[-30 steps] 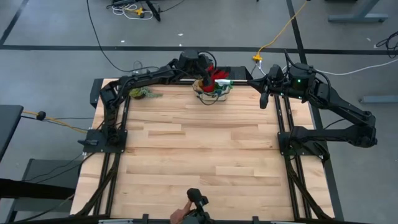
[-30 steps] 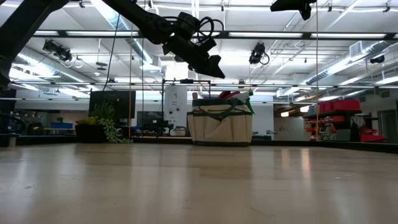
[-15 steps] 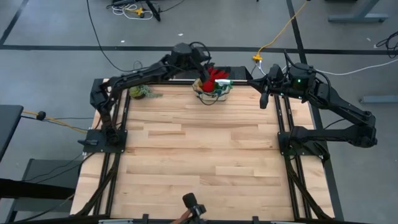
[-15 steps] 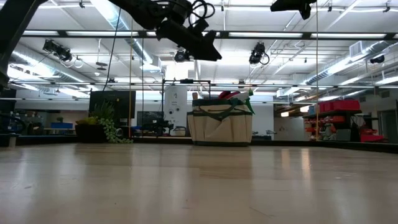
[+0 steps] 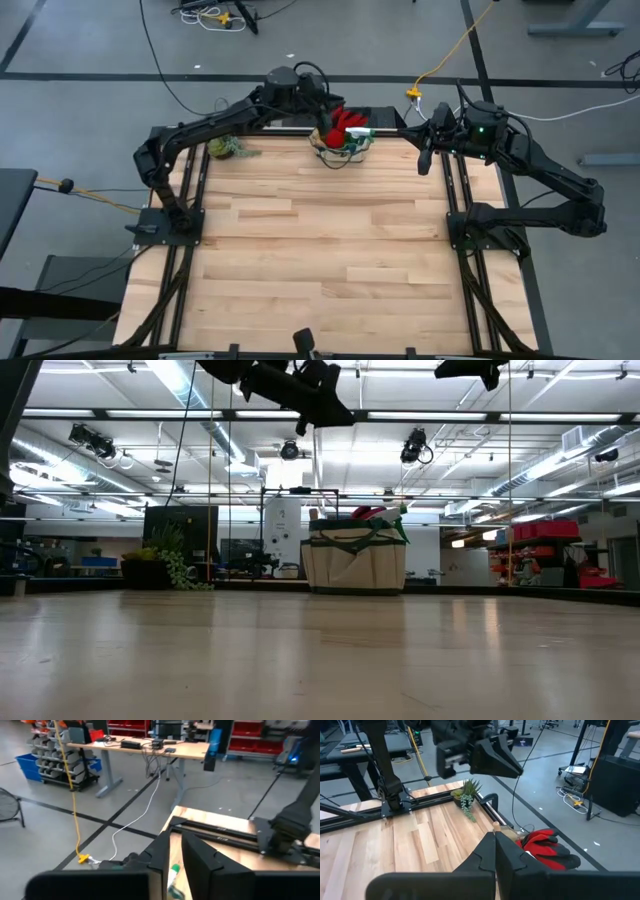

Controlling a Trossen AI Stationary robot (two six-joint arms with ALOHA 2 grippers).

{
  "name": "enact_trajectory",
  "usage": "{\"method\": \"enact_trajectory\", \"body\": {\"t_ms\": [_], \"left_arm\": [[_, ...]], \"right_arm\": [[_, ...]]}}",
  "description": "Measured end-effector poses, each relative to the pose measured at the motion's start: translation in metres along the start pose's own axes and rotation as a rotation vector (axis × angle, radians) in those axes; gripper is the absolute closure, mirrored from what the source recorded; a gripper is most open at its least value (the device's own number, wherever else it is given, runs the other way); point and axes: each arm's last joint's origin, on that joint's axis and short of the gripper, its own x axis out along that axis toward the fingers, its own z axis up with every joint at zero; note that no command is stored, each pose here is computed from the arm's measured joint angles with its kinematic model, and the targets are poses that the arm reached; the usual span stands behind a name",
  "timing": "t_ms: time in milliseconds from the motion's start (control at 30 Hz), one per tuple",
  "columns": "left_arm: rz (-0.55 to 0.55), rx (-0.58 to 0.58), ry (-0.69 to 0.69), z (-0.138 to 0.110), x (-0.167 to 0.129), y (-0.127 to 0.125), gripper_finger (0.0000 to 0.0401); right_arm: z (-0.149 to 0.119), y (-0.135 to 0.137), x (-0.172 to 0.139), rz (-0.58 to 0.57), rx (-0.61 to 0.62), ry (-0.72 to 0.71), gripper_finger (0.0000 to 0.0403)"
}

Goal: Pick & Place Garden tools in Gardening bag
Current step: Return to Home Position

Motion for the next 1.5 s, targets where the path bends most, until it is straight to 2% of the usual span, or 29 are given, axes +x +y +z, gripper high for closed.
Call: {"method": "enact_trajectory", "body": {"t_ms": [267,633,867,1400,1500], "left_arm": [[-0.039,-0.01,0.0,0.009,-0.011,-0.016,0.0395],[-0.112,-0.002,0.068,0.006,-0.015,-0.045,0.0396],[-0.179,0.083,0.178,-0.001,-0.022,-0.069,0.0397],[-0.198,0.139,0.187,-0.001,-0.027,-0.076,0.0398],[-0.236,0.143,0.191,-0.002,-0.027,-0.078,0.0398]], "right_arm": [[0.0,0.0,0.0,0.001,0.014,-0.002,0.0403],[0.0,0.0,0.0,0.001,0.029,-0.004,0.0403],[0.0,0.0,0.0,0.001,0.029,-0.004,0.0403],[0.001,0.0,0.0,0.001,0.029,-0.007,0.0403],[0.001,0.0,0.0,0.001,0.029,-0.009,0.0403]]}}
